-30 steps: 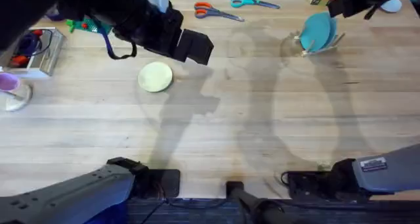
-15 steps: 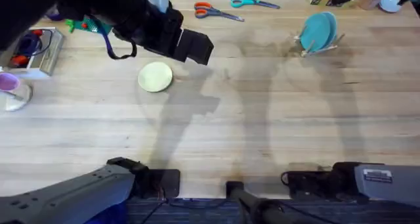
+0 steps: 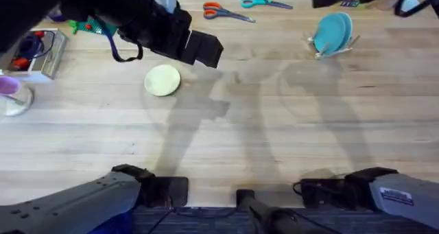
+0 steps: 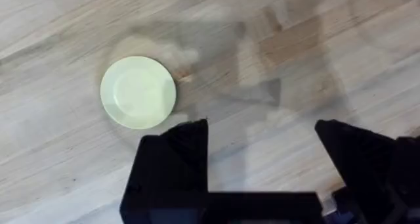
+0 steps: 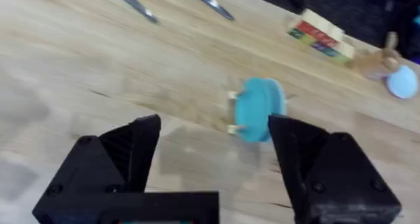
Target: Pick up the plates from the table one by one and place each into a slot on the dish rack.
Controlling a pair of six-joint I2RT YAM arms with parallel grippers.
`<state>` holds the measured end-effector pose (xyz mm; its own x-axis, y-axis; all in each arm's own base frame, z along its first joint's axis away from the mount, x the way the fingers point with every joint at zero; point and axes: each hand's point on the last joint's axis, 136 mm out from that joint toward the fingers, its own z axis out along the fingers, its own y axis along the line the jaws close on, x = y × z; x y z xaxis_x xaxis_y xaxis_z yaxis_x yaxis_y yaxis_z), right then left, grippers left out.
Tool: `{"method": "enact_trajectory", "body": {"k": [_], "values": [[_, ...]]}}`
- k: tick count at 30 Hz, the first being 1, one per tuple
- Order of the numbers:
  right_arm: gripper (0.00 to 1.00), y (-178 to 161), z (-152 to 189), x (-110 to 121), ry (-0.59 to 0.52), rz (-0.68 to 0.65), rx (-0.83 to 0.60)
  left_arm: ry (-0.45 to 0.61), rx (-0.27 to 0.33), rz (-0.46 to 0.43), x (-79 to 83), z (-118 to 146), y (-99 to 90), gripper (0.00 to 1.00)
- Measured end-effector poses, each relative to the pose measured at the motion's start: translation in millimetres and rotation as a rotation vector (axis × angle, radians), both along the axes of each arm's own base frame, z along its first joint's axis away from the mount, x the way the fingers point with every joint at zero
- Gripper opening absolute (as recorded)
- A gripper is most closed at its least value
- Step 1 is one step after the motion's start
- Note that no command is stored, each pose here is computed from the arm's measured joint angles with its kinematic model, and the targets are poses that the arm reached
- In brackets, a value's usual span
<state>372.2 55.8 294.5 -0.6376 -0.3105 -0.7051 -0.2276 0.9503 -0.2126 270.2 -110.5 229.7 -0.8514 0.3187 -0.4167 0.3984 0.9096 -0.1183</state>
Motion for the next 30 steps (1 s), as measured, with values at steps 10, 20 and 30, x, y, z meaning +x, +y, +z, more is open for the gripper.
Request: {"method": "enact_trajectory", "body": {"k": [10, 20, 30], "values": [[0.99, 74.4, 1.3, -19.3, 0.054, 0.112, 0.253, 0.007, 0.001, 0.002, -1.5, -0.7, 0.4, 0.893], [0.992, 86.4, 1.8, -24.4, 0.087, 0.122, 0.345, 0.03, 0.034, 0.018, -5.9, -4.3, 8.4, 0.042], [0.994, 87.3, 1.9, -24.8, 0.091, 0.121, 0.355, 0.086, -0.026, 0.154, -4.0, -6.1, 57.6, 0.042]]}}
